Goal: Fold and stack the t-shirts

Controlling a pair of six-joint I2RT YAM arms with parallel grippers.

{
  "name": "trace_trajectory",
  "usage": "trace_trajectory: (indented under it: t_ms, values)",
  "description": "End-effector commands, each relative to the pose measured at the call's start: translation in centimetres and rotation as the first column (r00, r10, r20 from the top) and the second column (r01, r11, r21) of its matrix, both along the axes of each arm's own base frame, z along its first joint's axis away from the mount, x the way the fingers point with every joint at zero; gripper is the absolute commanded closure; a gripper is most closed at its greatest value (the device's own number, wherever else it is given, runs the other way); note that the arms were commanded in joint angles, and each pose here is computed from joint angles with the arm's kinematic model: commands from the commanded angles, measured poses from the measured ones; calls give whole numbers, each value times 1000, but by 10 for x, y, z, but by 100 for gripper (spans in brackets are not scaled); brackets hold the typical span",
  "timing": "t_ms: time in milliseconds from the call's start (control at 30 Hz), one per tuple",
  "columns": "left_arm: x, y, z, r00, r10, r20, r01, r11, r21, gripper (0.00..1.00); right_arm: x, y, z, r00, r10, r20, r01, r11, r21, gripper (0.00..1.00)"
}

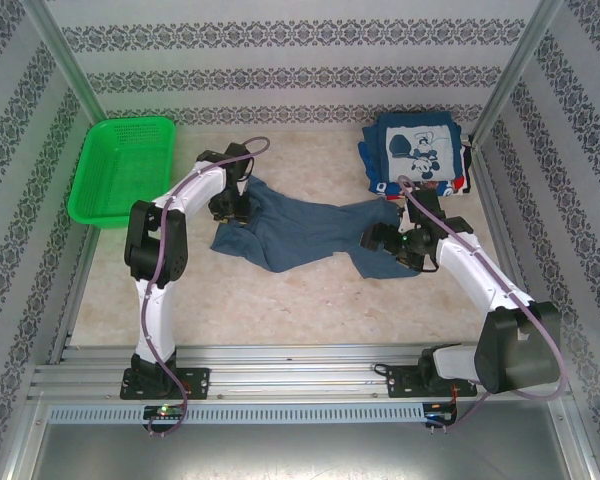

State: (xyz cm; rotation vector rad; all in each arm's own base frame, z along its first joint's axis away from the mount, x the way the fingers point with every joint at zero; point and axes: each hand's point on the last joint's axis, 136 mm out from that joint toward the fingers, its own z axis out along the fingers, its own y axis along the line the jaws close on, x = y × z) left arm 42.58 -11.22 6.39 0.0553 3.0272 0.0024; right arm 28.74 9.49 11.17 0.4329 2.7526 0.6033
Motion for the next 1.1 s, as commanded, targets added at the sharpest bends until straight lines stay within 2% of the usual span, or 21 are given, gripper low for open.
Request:
trace_trajectory:
  t_ms: [0,133,267,433,600,833,933,1067]
  values:
    - [-1,2,6,1000,-27,-3,27,999,31,60,-5,-2,1,1000,7,3,-7,1000,8,2]
    - [0,2,5,999,-34,-8,35,999,39,70,-6,-3,0,1000,5,2,-5,1000,9,2]
    - [3,4,12,999,-35,11,34,998,46,72,-6,-3,0,1000,2,0,-2,1000,11,2]
    - [3,2,13,999,-47,11,46,998,40,81,-6,-3,-1,1000,1,-2,-1,1000,14,2]
    - [1,5,17,999,-42,14,42,998,45,100,-6,-11,-4,1000,-28,-14,28,1000,-5,2]
    - [-2,5,63,994,-16,112,15,1000,10,100,-22,-63,-32,944,-264,-197,253,964,-79,2]
    - [-8,1,81,988,19,153,-12,999,-49,100,-18,-75,-37,929,-310,-199,290,949,-124,2]
    - [-19,-4,95,980,64,186,-42,992,-123,100,-15,-89,-49,909,-353,-223,320,932,-171,8]
